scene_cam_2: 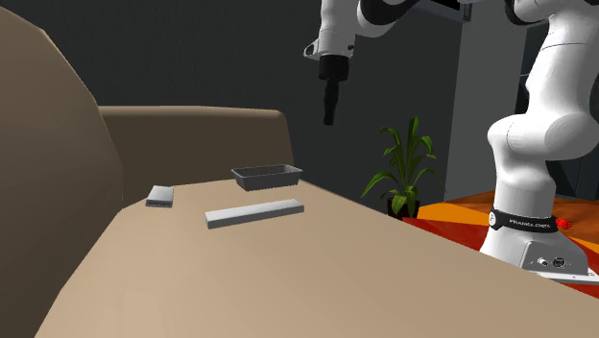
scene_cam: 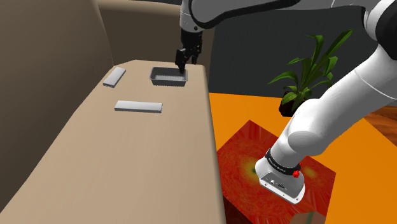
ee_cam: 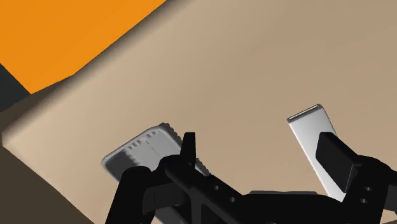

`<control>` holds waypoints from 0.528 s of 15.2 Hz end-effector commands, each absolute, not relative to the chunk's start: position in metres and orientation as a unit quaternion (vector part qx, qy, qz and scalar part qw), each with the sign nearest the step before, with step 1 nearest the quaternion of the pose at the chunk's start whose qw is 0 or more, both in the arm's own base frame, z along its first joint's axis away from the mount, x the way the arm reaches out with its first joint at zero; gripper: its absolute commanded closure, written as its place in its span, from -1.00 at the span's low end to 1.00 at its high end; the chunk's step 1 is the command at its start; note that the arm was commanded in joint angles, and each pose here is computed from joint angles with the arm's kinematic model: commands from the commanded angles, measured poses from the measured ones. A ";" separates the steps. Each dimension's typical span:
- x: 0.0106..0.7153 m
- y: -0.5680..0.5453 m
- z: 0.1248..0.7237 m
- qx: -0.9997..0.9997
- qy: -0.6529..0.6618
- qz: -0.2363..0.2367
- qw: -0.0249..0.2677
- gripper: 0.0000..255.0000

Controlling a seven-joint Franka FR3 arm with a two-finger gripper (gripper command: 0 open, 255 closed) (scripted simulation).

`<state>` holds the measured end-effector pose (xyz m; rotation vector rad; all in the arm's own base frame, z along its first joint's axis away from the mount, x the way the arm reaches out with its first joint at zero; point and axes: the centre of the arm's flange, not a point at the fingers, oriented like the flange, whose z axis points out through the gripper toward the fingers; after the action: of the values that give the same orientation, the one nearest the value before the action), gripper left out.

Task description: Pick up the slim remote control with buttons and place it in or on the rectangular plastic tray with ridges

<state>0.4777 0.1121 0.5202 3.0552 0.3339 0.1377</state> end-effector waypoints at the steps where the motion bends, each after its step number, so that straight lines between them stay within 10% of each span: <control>1: 0.495 0.129 0.506 0.991 0.127 0.040 0.029 -1.00; 8: 0.548 0.185 0.454 0.981 0.189 0.025 0.018 -1.00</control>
<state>0.5399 0.1742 0.4651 3.0495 0.5574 0.0833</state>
